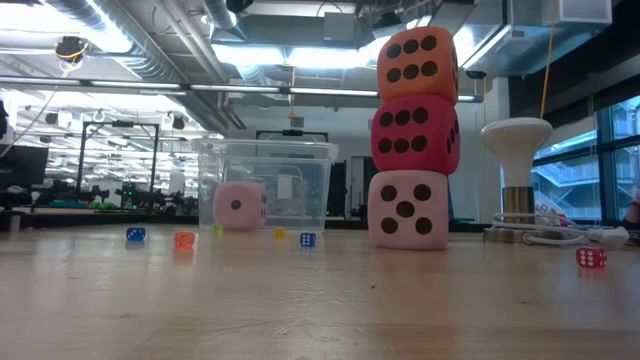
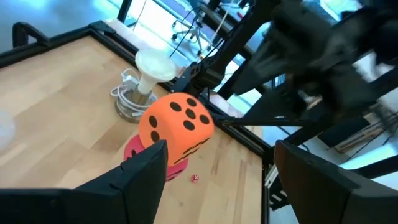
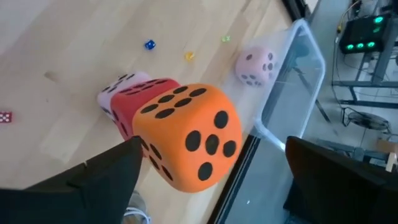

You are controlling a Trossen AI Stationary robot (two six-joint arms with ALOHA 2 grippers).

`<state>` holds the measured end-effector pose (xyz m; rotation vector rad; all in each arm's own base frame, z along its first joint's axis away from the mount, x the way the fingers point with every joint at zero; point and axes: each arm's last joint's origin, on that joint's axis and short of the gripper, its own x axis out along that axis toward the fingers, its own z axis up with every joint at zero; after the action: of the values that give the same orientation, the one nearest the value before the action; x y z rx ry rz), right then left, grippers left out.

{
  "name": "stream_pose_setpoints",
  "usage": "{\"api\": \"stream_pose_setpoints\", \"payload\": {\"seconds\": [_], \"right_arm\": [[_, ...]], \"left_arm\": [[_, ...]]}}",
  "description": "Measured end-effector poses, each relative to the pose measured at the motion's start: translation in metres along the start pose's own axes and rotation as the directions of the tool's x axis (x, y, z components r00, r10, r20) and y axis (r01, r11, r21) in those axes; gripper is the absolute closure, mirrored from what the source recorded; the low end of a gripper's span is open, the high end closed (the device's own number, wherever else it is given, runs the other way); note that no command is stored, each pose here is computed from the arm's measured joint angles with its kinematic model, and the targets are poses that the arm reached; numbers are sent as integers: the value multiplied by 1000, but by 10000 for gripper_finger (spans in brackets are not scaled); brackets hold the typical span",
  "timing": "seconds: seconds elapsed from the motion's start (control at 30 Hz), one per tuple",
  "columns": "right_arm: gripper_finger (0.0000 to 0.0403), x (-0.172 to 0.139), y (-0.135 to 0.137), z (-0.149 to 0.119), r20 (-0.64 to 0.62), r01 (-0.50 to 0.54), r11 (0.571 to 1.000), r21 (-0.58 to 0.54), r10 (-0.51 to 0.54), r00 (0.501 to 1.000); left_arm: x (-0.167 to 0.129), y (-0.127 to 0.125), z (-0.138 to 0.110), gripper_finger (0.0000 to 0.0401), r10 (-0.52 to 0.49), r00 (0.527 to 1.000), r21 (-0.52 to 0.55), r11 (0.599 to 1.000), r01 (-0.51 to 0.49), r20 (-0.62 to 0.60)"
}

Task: Pick & Place Dice
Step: Put the large orange dice into the transparent bin

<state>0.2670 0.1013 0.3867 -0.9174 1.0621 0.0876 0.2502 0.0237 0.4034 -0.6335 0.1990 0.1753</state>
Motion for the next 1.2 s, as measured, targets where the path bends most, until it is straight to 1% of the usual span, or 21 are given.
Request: {"api": "stream_pose_setpoints", "payload": {"seconds": [0.1,0.23,0.3,0.4,0.53,0.73,0.87,0.97,1.1,1.2], "right_arm": [[17,11,3,-2,-34,-21,1000,-22,20,999],[18,26,8,-4,-63,-53,993,-102,46,997],[18,30,6,-5,-61,-50,993,-108,43,997],[18,39,2,-6,-52,-50,994,-99,45,998],[18,49,-2,-11,-82,-60,993,-106,51,995],[18,61,-5,-18,-85,-127,990,-62,122,989],[18,75,-5,-21,-82,-112,993,-47,108,991],[19,84,-1,-26,-88,-137,990,-35,133,987],[33,92,5,-29,-112,-125,991,-39,120,986],[50,92,5,-27,-87,-121,992,-26,119,989]], "left_arm": [[-6,-2,2,118,-10,1000,10,1000,10,14],[-11,-3,4,118,-18,1000,11,1000,17,26],[-11,-3,4,118,-19,999,14,1000,19,28],[-11,-3,4,118,-19,999,13,1000,18,27],[-11,-3,4,118,-19,999,13,1000,19,27],[-11,-3,4,118,-19,999,14,1000,19,27],[-11,-3,4,118,-19,999,14,1000,19,27],[-11,-3,4,118,-19,999,14,1000,19,27],[-11,-3,4,118,-21,999,14,1000,21,25],[-11,-3,4,118,-21,999,14,1000,21,25]]}}
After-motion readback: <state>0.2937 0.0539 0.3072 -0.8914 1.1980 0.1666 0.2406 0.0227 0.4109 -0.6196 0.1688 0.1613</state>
